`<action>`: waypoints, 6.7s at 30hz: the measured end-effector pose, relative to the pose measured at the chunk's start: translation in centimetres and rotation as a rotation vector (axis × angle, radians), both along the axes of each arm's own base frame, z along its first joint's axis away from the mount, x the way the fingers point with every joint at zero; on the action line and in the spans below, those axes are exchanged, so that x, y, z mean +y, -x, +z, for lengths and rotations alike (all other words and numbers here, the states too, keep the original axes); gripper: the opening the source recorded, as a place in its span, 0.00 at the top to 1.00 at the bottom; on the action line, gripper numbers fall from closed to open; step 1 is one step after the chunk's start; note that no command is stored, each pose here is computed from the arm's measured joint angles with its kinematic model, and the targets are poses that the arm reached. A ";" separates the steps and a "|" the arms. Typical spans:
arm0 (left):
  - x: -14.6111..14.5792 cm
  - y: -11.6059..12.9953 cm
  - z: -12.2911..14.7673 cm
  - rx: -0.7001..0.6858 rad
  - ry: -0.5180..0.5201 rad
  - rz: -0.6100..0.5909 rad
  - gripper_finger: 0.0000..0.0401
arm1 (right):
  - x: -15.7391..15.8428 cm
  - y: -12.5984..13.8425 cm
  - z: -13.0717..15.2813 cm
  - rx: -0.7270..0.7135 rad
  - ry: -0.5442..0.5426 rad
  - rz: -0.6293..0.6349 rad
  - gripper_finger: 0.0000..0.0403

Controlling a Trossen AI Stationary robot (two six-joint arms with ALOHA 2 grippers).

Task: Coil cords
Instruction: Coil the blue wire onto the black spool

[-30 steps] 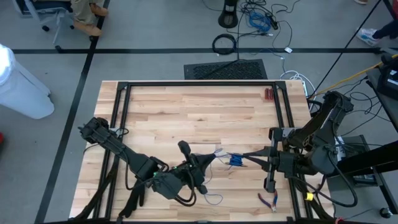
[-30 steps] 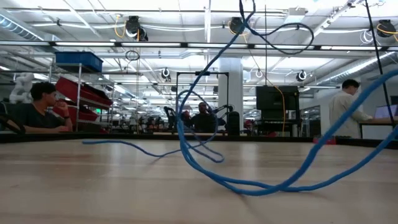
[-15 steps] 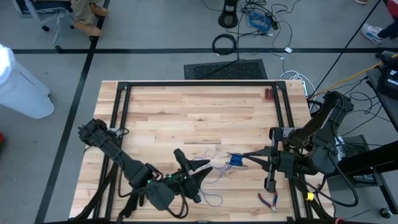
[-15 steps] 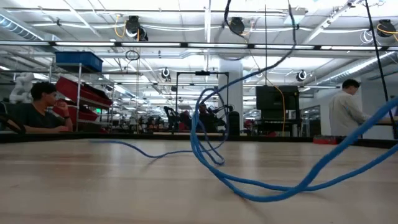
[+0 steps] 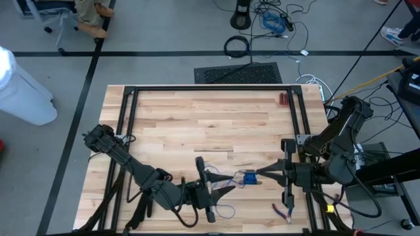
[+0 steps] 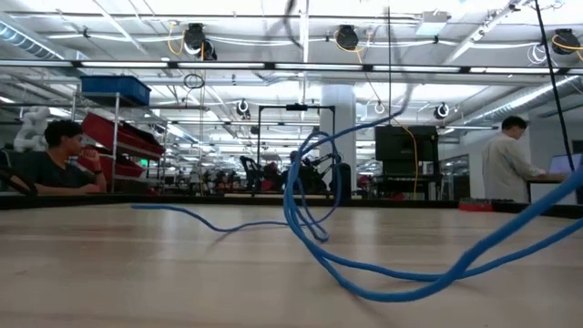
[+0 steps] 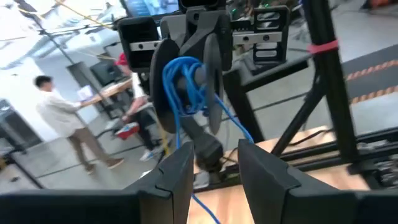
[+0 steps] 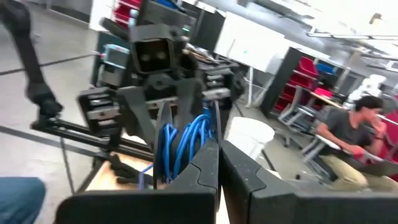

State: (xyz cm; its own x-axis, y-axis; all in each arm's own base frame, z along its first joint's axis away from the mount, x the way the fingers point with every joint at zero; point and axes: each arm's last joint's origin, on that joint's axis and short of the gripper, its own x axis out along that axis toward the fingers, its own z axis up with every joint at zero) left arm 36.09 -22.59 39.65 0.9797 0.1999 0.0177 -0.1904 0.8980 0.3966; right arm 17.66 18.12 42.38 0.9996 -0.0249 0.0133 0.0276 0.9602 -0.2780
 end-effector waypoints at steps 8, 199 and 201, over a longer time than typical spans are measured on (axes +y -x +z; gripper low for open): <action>0.6 -0.6 0.1 -0.022 0.074 -0.097 0.67 | -0.1 -0.1 0.0 0.000 0.009 -0.003 1.00; 4.4 -0.6 -13.7 0.622 0.206 0.530 0.99 | 0.0 3.5 2.3 -0.104 0.066 0.149 1.00; 4.6 -0.2 -13.8 0.639 0.203 0.565 0.99 | 0.0 3.5 2.3 -0.105 0.068 0.149 1.00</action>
State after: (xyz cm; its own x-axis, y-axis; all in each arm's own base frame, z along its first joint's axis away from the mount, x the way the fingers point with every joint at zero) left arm 36.30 -17.98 25.82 0.5437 0.5978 -0.5891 -0.4242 0.8013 0.4218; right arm 14.15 18.11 44.68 0.9852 0.1276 0.1142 -0.0810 0.9348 -0.3458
